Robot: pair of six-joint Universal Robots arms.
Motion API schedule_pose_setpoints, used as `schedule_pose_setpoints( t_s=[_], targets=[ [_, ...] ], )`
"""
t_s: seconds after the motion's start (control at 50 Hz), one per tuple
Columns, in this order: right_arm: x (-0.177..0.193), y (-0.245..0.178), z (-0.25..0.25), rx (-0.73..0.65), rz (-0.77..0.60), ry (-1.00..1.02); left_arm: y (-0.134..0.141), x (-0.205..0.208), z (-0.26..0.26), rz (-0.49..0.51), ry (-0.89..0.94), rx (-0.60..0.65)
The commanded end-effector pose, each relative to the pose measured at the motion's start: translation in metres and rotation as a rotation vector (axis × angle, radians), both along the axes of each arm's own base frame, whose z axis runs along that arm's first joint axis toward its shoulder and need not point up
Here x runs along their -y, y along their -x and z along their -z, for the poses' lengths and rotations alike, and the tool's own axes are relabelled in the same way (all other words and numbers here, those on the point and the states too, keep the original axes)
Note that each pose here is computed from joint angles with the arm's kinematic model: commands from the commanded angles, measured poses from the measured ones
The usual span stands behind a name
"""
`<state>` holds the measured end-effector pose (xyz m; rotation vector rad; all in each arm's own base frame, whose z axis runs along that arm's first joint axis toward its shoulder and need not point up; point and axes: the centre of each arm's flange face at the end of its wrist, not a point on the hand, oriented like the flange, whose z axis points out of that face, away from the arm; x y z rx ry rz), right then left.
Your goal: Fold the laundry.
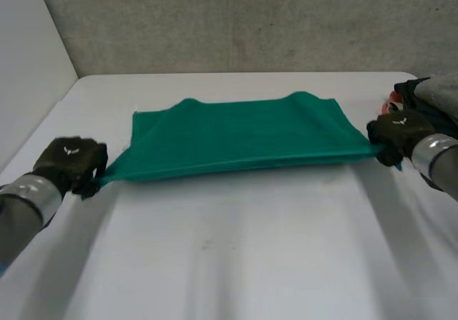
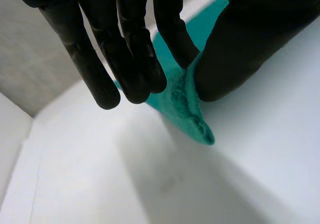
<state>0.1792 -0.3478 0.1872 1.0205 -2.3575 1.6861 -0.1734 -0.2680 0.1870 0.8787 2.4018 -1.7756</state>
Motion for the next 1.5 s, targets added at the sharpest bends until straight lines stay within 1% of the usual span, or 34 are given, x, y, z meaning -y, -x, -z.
schedule_pose_setpoints(
  t_s=[0.02,0.04,0.08,0.14,0.22,0.28,0.32,0.34,0.38,0.4,0.42,0.46,0.48,0.52,0.54,0.58,0.6,0.66,0.72,0.82,0.88,0.94,1.02,1.04,1.1,1.12,1.2,1.32,1.34,1.36,1.4,1.42,1.48,1.5],
  targets=[
    [-0.080,0.027,0.001,-0.468,-0.195,-0.323,-0.012,-0.052,-0.010,0.134,-0.210,0.219],
    [-0.085,0.029,0.000,-0.507,-0.226,-0.333,-0.013,-0.056,-0.009,0.148,-0.233,0.240],
    [-0.084,0.028,-0.002,-0.529,-0.242,-0.291,-0.013,-0.066,-0.008,0.198,-0.292,0.285],
    [-0.075,0.022,0.000,-0.501,-0.228,-0.233,-0.010,-0.065,-0.008,0.232,-0.277,0.303],
    [-0.060,0.008,0.014,-0.448,-0.224,-0.202,0.004,-0.046,0.003,0.261,-0.221,0.286],
    [-0.044,-0.007,0.023,-0.438,-0.236,-0.175,0.016,-0.016,0.013,0.239,-0.141,0.283],
    [-0.021,-0.016,0.019,-0.437,-0.215,-0.105,0.023,0.014,0.011,0.198,-0.045,0.283],
    [-0.001,-0.020,0.010,-0.428,-0.177,-0.029,0.028,0.035,0.004,0.167,0.029,0.274],
    [0.020,-0.025,-0.005,-0.404,-0.126,0.068,0.033,0.057,-0.007,0.140,0.118,0.256],
    [0.041,-0.029,-0.025,-0.357,-0.063,0.184,0.035,0.068,-0.015,0.127,0.167,0.244],
    [0.051,-0.031,-0.038,-0.330,-0.038,0.247,0.039,0.090,-0.041,0.098,0.298,0.199],
    [0.068,-0.034,-0.068,-0.257,0.019,0.396,0.043,0.105,-0.067,0.078,0.412,0.139],
    [0.081,-0.037,-0.097,-0.171,0.060,0.544,0.044,0.120,-0.098,0.052,0.548,0.068],
    [0.088,-0.038,-0.124,-0.073,0.085,0.687,0.044,0.130,-0.130,0.022,0.687,-0.008],
    [0.089,-0.039,-0.153,0.030,0.098,0.836,0.040,0.138,-0.159,-0.017,0.820,-0.094],
    [0.087,-0.040,-0.174,0.127,0.089,0.957,0.037,0.140,-0.182,-0.045,0.922,-0.165],
    [0.084,-0.040,-0.188,0.210,0.068,1.053,0.034,0.142,-0.201,-0.069,1.011,-0.228],
    [0.081,-0.044,-0.195,0.281,-0.001,1.148,0.032,0.143,-0.209,-0.084,1.032,-0.263],
    [0.082,-0.051,-0.183,0.267,-0.034,1.084,0.032,0.146,-0.202,-0.075,0.983,-0.247],
    [0.088,-0.065,-0.146,0.236,-0.078,0.872,0.027,0.152,-0.161,-0.090,0.804,-0.203],
    [0.090,-0.070,-0.123,0.217,-0.097,0.774,0.026,0.153,-0.141,-0.087,0.753,-0.190],
    [0.090,-0.076,-0.108,0.209,-0.117,0.731,0.026,0.155,-0.124,-0.079,0.717,-0.178],
    [0.091,-0.082,-0.075,0.191,-0.139,0.647,0.027,0.155,-0.088,-0.061,0.629,-0.143],
    [0.091,-0.085,-0.059,0.180,-0.142,0.606,0.026,0.154,-0.069,-0.060,0.573,-0.124],
    [0.089,-0.086,-0.034,0.147,-0.145,0.534,0.027,0.146,-0.039,-0.050,0.468,-0.091],
    [0.086,-0.085,-0.019,0.116,-0.147,0.483,0.027,0.138,-0.021,-0.047,0.397,-0.066],
    [0.071,-0.080,0.009,0.024,-0.161,0.350,0.022,0.113,0.015,-0.039,0.230,0.004],
    [0.035,-0.054,0.018,-0.125,-0.170,0.128,0.009,0.066,0.025,-0.023,0.082,0.127],
    [0.027,-0.050,0.019,-0.152,-0.175,0.089,0.005,0.048,0.026,-0.002,0.027,0.179],
    [0.010,-0.040,0.018,-0.219,-0.190,0.013,0.002,0.037,0.026,0.007,-0.008,0.205],
    [-0.008,-0.029,0.017,-0.297,-0.211,-0.067,-0.002,0.016,0.025,0.034,-0.084,0.258],
    [-0.026,-0.018,0.017,-0.373,-0.232,-0.156,-0.005,-0.006,0.023,0.072,-0.162,0.305],
    [-0.050,-0.002,0.015,-0.473,-0.277,-0.267,-0.009,-0.038,0.020,0.144,-0.291,0.362],
    [-0.063,0.004,0.014,-0.513,-0.313,-0.318,-0.011,-0.055,0.017,0.193,-0.358,0.379]
  ],
)
